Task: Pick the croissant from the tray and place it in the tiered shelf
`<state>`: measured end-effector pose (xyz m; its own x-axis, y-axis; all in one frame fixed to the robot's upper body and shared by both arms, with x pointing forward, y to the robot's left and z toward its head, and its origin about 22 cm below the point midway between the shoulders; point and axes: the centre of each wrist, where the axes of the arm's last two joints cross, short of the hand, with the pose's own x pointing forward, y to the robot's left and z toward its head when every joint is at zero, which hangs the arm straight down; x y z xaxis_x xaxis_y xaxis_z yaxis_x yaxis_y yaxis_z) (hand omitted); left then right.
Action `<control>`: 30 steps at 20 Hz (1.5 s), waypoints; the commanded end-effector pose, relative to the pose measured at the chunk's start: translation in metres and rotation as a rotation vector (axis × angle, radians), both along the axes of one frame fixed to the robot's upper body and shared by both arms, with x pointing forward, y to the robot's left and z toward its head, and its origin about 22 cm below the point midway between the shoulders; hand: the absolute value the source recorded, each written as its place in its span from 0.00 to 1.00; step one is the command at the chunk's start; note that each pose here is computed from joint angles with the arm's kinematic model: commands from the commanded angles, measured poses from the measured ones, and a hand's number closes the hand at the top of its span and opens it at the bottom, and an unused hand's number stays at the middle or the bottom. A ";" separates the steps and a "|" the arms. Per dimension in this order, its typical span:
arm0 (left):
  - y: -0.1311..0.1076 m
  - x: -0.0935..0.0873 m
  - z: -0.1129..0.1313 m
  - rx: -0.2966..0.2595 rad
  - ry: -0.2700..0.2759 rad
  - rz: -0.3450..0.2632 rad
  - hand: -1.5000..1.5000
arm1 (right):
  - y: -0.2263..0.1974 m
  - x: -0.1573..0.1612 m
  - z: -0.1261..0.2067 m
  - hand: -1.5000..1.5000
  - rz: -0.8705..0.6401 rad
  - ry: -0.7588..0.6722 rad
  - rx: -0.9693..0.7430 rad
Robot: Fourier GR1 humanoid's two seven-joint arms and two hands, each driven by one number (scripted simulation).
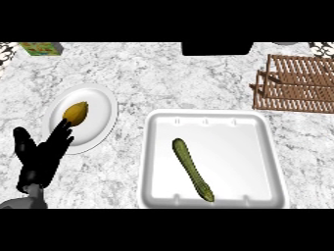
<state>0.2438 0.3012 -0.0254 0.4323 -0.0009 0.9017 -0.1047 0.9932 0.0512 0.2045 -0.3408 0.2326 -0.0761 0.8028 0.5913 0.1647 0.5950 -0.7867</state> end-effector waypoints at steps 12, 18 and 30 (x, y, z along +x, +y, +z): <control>0.003 0.001 -0.017 0.005 -0.003 -0.035 0.50 | -0.078 0.046 0.127 1.00 -0.204 -0.084 0.129; -0.013 0.019 -0.006 0.000 -0.011 -0.031 0.50 | -0.087 0.085 0.137 1.00 -0.186 -0.065 0.089; -0.018 0.008 -0.008 0.014 0.020 -0.039 0.50 | -0.114 0.134 0.068 1.00 -0.119 -0.012 -0.030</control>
<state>0.2559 0.2911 -0.0268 0.4387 -0.0185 0.8984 -0.0633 0.9967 0.0514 0.3240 -0.4519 0.3350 0.0224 0.8063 0.5911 0.2491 0.5681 -0.7843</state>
